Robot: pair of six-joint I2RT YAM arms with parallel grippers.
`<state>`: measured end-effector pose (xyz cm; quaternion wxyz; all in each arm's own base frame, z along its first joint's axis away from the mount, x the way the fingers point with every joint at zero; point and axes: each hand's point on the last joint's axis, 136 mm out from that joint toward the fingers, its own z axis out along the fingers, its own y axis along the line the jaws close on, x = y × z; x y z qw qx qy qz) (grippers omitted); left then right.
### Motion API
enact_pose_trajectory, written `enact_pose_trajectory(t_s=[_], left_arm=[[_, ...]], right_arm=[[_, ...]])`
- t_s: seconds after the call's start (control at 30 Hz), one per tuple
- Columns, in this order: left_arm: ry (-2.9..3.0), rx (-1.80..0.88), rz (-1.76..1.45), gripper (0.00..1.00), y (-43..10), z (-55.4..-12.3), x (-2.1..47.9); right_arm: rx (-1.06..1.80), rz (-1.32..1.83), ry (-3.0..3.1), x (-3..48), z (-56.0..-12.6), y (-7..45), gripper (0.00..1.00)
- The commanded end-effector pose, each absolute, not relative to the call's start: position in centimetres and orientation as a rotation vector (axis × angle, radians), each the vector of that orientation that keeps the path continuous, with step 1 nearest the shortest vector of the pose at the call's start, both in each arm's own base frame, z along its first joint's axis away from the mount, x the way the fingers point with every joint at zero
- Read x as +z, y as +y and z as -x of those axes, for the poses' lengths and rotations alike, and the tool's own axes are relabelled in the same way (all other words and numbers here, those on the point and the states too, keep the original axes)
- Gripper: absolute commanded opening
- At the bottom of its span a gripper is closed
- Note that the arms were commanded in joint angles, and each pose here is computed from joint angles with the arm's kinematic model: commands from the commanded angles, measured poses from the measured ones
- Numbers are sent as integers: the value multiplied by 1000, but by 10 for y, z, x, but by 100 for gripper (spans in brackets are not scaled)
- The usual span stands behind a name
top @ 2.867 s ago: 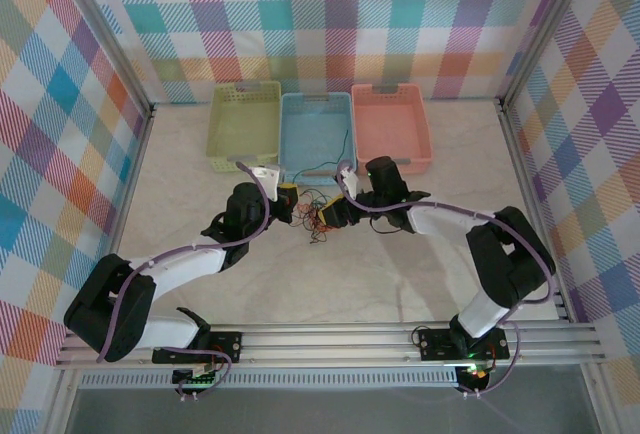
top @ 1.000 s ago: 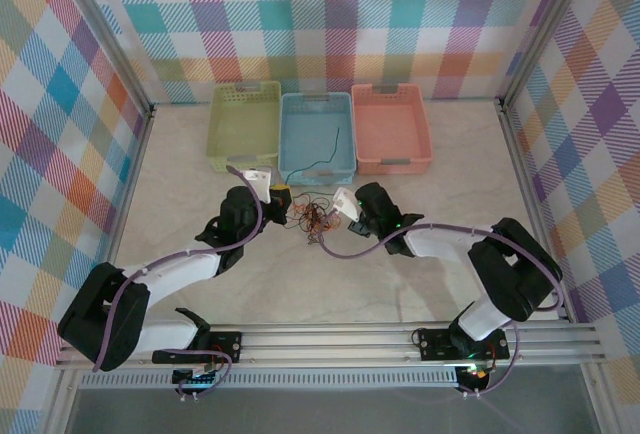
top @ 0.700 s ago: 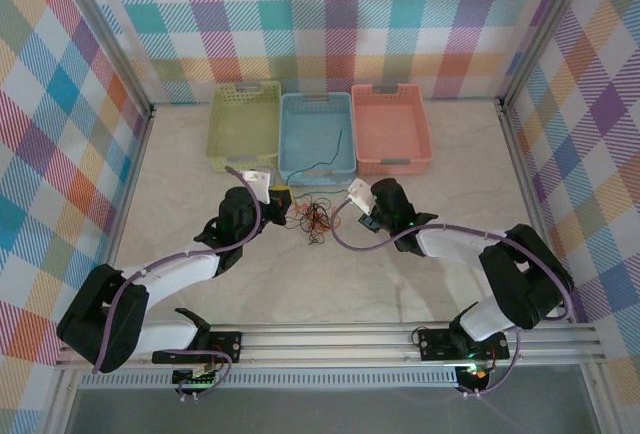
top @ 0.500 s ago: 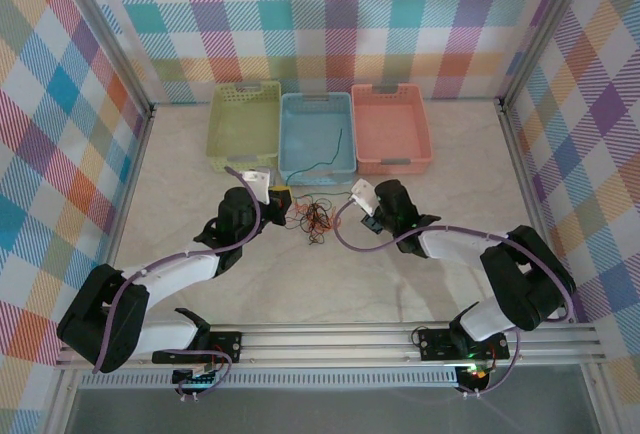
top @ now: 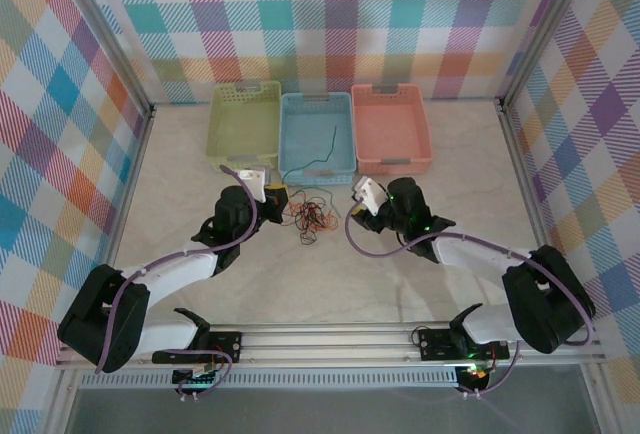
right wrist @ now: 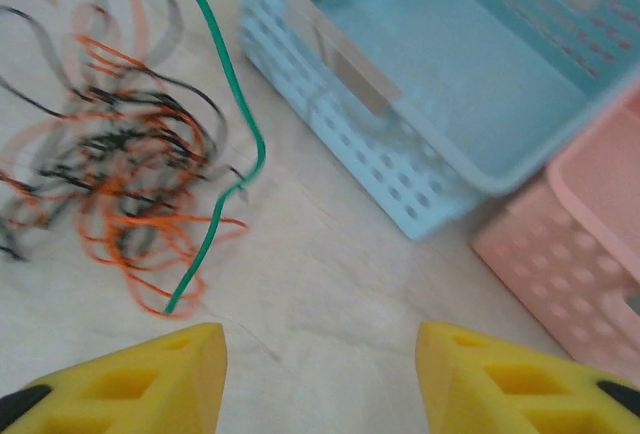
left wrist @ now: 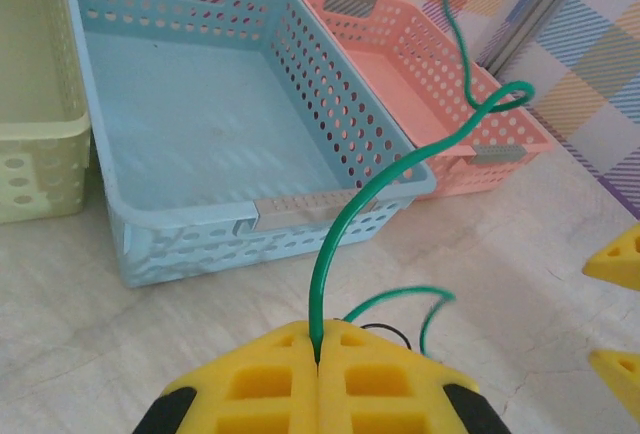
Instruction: Untangle the cables
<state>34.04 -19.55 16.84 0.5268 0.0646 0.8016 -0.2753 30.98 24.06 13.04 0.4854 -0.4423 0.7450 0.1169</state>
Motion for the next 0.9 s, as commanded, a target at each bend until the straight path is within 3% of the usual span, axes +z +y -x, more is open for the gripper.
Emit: enact_pose_trajectory(t_s=[0.0,0.33,0.87], left_arm=[[1888,-721,-136,0,-201,-343,189],[1959,-764,-69,0,-200,-336,198],[1997,-854,-54,0,-202,-315,210]], right_arm=[[548,1154,1731,142,-278,269,54],[931,1328,1590,158,-221,328,49],[718,1218,1640,135,-289,380,63]])
